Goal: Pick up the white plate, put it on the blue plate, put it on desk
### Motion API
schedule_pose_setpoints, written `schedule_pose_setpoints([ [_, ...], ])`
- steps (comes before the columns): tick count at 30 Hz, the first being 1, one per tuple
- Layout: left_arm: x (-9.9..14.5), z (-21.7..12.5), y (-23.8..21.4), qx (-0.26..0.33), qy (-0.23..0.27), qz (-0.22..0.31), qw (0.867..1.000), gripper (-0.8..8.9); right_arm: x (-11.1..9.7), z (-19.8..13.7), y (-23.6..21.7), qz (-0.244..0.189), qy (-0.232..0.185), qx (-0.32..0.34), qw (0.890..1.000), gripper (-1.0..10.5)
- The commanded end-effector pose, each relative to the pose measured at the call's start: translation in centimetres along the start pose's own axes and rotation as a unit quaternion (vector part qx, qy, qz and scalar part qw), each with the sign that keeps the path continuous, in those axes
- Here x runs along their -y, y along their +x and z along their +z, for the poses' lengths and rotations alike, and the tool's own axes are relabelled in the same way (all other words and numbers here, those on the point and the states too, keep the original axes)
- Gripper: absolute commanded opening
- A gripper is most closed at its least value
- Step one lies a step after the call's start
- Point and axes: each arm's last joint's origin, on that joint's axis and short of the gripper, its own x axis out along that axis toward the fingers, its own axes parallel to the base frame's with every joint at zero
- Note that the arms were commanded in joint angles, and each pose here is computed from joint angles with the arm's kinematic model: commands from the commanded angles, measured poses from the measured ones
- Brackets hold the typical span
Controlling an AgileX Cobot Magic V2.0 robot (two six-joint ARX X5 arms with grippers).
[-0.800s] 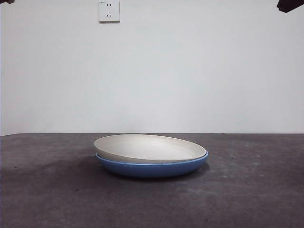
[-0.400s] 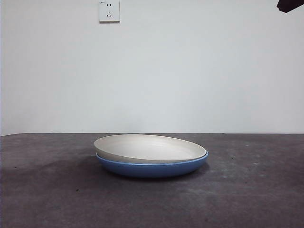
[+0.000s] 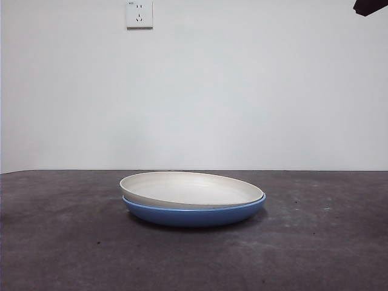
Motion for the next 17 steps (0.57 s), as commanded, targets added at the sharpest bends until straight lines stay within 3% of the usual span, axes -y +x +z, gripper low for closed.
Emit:
schedule_pose_setpoints([
  [1, -0.4, -0.7, -1.3, 0.017, 0.029, 0.096, 0.995, 0.15, -0.2, 0.4, -0.2, 0.004, -0.012, 0.008, 1.000, 0.1],
  [4, -0.5, -2.7, -2.2, 0.050, 0.045, 0.172, 0.983, 0.15, -0.2, 0.4, -0.2, 0.004, -0.012, 0.008, 1.000, 0.1],
  [7, -0.4, -5.7, -2.5, 0.070, 0.054, 0.215, 0.973, 0.15, -0.2, 0.4, -0.2, 0.004, -0.012, 0.008, 1.000, 0.1],
  [17, 0.2, -16.8, -1.9, 0.035, 0.040, 0.232, 0.971, 0.15, -0.2, 0.4, -0.2, 0.004, -0.012, 0.008, 1.000, 0.1],
])
